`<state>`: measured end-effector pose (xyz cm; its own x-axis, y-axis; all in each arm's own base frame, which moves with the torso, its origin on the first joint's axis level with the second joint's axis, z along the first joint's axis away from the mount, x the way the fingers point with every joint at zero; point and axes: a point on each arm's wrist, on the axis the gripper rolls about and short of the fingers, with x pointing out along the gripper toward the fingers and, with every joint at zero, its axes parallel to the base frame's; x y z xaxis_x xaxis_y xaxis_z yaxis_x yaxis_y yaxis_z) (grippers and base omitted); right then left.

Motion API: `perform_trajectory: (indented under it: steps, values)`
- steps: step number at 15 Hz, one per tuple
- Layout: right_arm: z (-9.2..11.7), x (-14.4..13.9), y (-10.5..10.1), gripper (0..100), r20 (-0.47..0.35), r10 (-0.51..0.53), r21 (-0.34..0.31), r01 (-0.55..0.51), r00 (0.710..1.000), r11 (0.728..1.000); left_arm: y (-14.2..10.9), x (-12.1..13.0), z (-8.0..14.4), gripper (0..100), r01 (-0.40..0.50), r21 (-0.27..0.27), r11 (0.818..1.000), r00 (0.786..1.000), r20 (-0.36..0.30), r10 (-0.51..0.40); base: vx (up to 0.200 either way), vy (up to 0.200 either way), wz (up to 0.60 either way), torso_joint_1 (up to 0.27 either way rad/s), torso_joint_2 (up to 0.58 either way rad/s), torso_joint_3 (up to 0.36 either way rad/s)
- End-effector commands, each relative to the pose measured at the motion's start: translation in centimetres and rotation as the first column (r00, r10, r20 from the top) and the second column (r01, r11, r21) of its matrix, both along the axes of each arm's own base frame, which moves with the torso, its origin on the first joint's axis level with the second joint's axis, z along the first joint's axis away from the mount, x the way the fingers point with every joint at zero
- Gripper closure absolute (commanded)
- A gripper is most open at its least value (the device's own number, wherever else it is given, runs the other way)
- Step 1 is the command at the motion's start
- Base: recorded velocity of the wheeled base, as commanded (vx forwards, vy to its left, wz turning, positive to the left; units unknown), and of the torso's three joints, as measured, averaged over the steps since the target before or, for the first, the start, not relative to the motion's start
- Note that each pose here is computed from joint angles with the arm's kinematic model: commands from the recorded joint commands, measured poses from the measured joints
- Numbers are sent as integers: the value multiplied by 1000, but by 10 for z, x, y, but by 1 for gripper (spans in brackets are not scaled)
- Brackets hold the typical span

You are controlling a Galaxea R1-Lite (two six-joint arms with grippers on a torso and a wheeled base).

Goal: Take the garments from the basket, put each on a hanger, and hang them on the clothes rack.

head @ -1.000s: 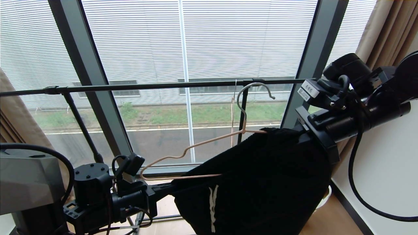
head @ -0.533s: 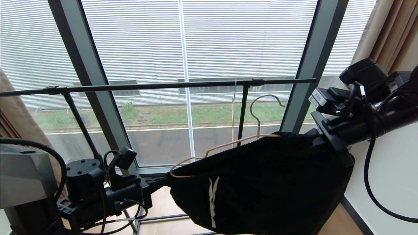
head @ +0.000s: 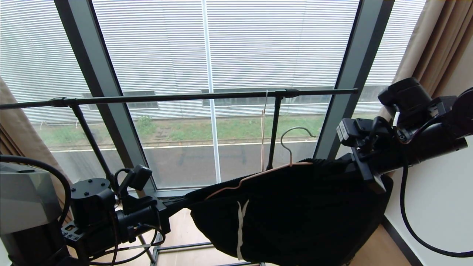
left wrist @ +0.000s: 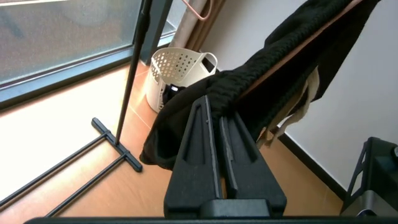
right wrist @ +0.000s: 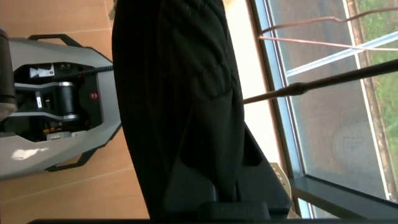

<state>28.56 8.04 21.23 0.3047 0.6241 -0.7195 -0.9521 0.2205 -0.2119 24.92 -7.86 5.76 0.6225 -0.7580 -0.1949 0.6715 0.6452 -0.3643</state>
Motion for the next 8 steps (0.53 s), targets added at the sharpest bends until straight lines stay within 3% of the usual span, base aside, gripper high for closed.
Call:
perform_trajectory:
  steps: [1, 5, 8]
  values:
    - [-7, 0, 3, 100, -24, 7, -11, -7, 1000, 1000, 0, 0, 1, 100, 2, 0, 1000, 1000, 3, -2, 0, 0, 0, 0, 0, 0]
    - [-14, 2, 5, 100, -51, -12, -30, 10, 999, 1000, -3, -4, 17, 100, 12, -12, 1000, 999, 51, -11, 0, 0, 0, 0, 0, 0]
    - [-16, 4, 4, 100, -88, -54, -14, 53, 995, 999, -13, -2, 64, 100, 55, 40, 998, 998, 1, -55, 0, 0, 0, 0, 0, 0]
